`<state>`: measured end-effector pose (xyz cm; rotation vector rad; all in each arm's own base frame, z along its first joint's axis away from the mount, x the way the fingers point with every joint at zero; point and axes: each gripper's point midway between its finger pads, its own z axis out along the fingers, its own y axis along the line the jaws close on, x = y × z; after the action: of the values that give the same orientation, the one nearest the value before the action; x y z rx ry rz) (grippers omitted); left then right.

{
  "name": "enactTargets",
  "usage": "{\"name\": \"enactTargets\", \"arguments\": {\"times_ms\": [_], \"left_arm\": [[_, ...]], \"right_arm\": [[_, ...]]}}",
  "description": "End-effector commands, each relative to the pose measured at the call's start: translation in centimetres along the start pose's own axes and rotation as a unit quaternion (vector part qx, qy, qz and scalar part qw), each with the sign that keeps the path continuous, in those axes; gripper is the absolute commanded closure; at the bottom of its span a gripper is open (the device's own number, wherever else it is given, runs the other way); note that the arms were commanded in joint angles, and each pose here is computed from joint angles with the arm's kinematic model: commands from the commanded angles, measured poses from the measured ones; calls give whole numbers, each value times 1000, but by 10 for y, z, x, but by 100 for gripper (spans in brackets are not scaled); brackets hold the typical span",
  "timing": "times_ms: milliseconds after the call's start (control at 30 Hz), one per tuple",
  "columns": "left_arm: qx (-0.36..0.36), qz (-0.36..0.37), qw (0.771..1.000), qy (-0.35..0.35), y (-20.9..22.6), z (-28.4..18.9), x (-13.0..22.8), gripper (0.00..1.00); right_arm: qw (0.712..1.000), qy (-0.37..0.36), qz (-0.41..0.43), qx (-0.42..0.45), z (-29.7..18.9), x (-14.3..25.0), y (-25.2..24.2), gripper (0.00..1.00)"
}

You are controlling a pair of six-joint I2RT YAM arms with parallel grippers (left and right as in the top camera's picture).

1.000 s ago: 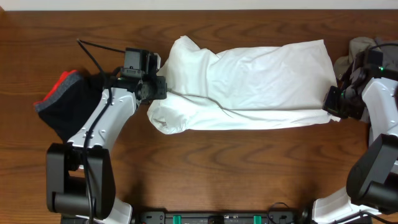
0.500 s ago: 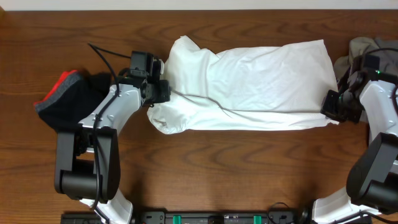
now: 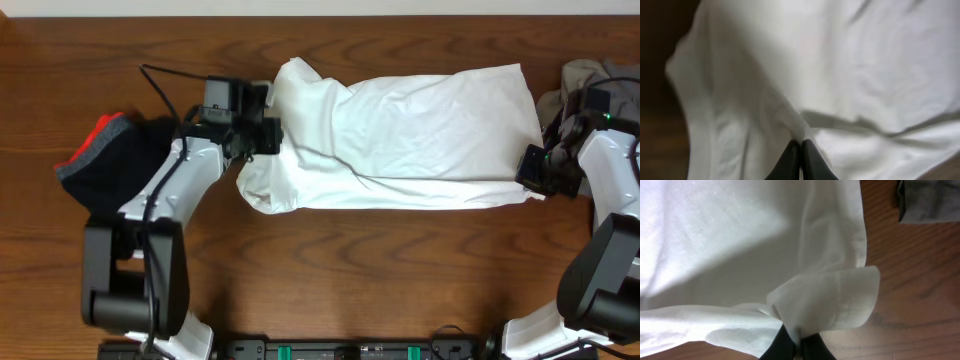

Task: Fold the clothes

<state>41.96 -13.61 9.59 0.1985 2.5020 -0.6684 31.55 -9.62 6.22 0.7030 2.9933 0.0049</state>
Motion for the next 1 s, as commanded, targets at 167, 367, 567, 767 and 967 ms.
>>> {"name": "enactTargets", "arguments": {"times_ms": [167, 367, 567, 767, 967], "left_arm": [[108, 69, 990, -56, -48, -22, -28, 94], [99, 138, 982, -84, -48, -24, -39, 94], [45, 139, 984, -100, -29, -19, -48, 94], [25, 131, 987, -92, -18, -10, -45, 93], [25, 129, 987, -88, -17, -9, -43, 83]], "right_arm": [[1000, 4, 12, 1, 4, 1, -3, 97], [1000, 4, 12, 1, 4, 1, -3, 97], [1000, 5, 12, 1, 4, 1, -3, 97], [1000, 6, 12, 1, 4, 2, -3, 97], [1000, 7, 12, 1, 4, 2, -3, 97]]}}
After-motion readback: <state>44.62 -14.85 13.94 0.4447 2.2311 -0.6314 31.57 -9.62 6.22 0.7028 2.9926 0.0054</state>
